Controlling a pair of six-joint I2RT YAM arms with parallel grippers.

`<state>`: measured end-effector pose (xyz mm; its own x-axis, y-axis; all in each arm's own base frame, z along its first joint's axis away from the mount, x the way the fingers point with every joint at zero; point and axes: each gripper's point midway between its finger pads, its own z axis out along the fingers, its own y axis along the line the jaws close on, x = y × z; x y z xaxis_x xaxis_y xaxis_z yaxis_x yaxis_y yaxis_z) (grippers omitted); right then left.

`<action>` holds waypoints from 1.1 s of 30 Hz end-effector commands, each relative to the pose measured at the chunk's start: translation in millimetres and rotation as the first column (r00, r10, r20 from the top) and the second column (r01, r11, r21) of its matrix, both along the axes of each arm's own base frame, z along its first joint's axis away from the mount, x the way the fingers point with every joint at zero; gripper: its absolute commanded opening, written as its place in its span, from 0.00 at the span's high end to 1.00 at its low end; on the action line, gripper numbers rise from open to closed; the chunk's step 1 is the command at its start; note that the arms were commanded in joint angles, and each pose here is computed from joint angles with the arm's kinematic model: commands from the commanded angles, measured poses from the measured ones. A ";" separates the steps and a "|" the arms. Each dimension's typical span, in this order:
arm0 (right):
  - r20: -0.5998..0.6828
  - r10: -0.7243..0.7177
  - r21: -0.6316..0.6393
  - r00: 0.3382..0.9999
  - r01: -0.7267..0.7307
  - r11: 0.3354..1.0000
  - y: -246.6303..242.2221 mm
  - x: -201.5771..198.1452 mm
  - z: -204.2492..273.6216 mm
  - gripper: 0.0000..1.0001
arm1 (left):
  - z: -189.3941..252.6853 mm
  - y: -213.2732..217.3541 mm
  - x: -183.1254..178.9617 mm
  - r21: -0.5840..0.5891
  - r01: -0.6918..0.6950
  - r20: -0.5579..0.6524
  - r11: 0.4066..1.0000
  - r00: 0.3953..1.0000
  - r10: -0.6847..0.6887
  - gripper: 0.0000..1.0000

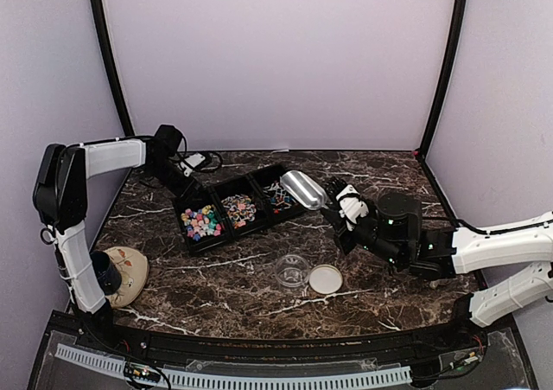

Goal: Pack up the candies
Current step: Pick up the plate from the center of the board.

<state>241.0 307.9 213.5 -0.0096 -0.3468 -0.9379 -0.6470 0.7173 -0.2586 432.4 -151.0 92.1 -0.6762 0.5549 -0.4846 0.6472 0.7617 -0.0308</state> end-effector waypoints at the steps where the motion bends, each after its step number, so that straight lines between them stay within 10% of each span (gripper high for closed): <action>1: 0.025 0.003 0.069 1.000 -0.004 0.998 1.1 1.5 14.0 1.00 | -8.0 6.7 -12.8 0.040 -0.003 -0.054 0.999 0.999 0.005 0.40; 21: 0.019 0.022 0.063 1.000 -0.023 0.998 3.9 -0.3 10.0 1.00 | -36.1 -6.1 -18.6 0.114 -0.011 -0.119 0.993 0.993 0.025 0.75; 33: 0.017 0.025 0.058 1.000 -0.026 0.998 5.0 -0.3 8.2 1.00 | -53.1 -13.5 -46.5 0.146 -0.085 -0.223 0.986 0.968 0.116 0.72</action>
<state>237.8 311.0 210.9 -0.0045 -0.3415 -0.9399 -0.6664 0.7018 -0.2518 400.4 -170.1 47.1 -0.7661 0.5652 -0.3060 0.6055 0.7944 -0.0486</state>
